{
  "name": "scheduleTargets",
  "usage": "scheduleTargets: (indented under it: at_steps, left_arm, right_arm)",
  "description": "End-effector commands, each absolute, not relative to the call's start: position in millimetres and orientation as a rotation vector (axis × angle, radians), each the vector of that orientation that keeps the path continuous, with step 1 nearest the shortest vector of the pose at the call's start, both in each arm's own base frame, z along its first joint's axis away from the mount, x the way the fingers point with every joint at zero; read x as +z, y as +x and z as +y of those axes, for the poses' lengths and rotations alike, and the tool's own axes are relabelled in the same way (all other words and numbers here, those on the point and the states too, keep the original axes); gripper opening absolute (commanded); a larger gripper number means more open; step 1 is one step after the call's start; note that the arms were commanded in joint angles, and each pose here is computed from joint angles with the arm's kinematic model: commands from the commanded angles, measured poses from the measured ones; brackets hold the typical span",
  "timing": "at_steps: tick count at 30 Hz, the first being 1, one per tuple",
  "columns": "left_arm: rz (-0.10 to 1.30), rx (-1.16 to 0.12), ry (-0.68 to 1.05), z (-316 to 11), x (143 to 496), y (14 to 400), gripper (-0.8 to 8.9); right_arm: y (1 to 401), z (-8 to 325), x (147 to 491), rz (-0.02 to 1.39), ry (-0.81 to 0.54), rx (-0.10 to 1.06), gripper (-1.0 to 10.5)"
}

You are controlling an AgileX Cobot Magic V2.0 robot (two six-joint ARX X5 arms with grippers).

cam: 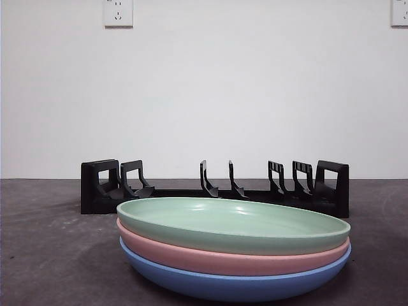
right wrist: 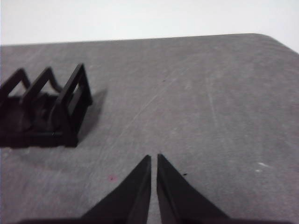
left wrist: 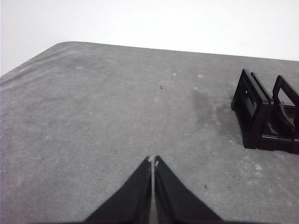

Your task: Place the plate

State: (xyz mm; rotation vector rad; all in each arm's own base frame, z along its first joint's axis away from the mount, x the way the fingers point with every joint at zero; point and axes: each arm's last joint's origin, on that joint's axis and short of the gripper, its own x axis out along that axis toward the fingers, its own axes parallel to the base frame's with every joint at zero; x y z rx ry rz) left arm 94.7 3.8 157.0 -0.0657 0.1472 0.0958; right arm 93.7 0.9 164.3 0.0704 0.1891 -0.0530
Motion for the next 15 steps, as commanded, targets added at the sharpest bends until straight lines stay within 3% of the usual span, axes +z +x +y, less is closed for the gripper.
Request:
scheduleTargets:
  at_steps: [1, 15]
  left_arm:
    - [0.174, 0.1, -0.055, 4.1, 149.6, 95.5, 0.06]
    - [0.173, 0.1, -0.056, 4.1, 149.6, 95.5, 0.06]
  right_arm:
    - [93.3, 0.9, 159.9, 0.161, 0.042, -0.048, 0.2]
    - [94.9, 1.5, 152.0, 0.177, -0.007, -0.029, 0.2]
